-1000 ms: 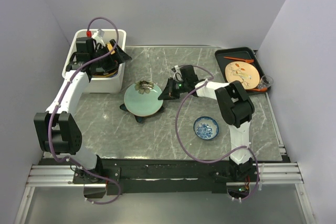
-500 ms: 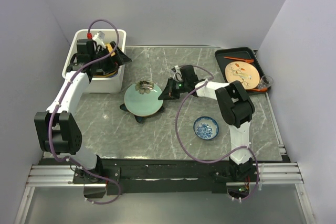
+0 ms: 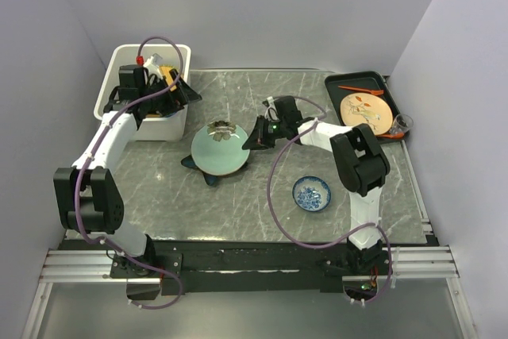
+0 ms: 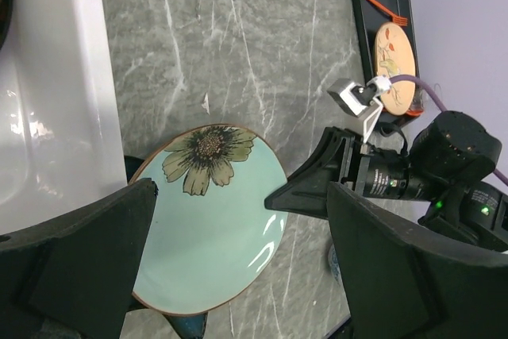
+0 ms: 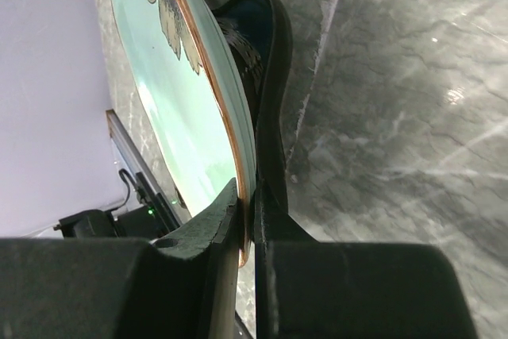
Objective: Place the plates into the plastic bin on the countertop
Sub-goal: Pick up the plate at the center of the board.
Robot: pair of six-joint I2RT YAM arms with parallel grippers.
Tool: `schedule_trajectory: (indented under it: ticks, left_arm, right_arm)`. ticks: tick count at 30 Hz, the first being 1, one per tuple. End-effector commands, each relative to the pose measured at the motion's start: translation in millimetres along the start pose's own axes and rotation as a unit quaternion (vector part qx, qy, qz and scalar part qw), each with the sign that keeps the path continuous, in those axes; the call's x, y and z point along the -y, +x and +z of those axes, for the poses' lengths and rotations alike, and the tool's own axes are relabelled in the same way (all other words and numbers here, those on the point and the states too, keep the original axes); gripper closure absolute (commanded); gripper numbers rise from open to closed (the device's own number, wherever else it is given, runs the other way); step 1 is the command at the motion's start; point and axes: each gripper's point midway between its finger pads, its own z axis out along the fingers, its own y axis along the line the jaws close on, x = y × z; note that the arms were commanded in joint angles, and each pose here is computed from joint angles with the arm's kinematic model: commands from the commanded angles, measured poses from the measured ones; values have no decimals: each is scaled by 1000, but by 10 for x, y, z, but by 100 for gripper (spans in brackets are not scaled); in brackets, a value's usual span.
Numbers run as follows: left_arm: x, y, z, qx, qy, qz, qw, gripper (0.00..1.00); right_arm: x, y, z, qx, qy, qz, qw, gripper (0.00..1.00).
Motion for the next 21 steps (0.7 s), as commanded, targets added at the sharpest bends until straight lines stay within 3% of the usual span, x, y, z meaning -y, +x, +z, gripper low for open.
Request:
schedule_trajectory:
  ticks: [1, 21]
  left_arm:
    - [105, -35, 32, 7, 30, 22, 999, 7]
    - [281, -52, 7, 14, 60, 50, 997, 6]
  right_arm:
    - [-568, -352, -364, 49, -56, -69, 995, 100]
    - [-831, -475, -747, 85, -86, -80, 989, 100]
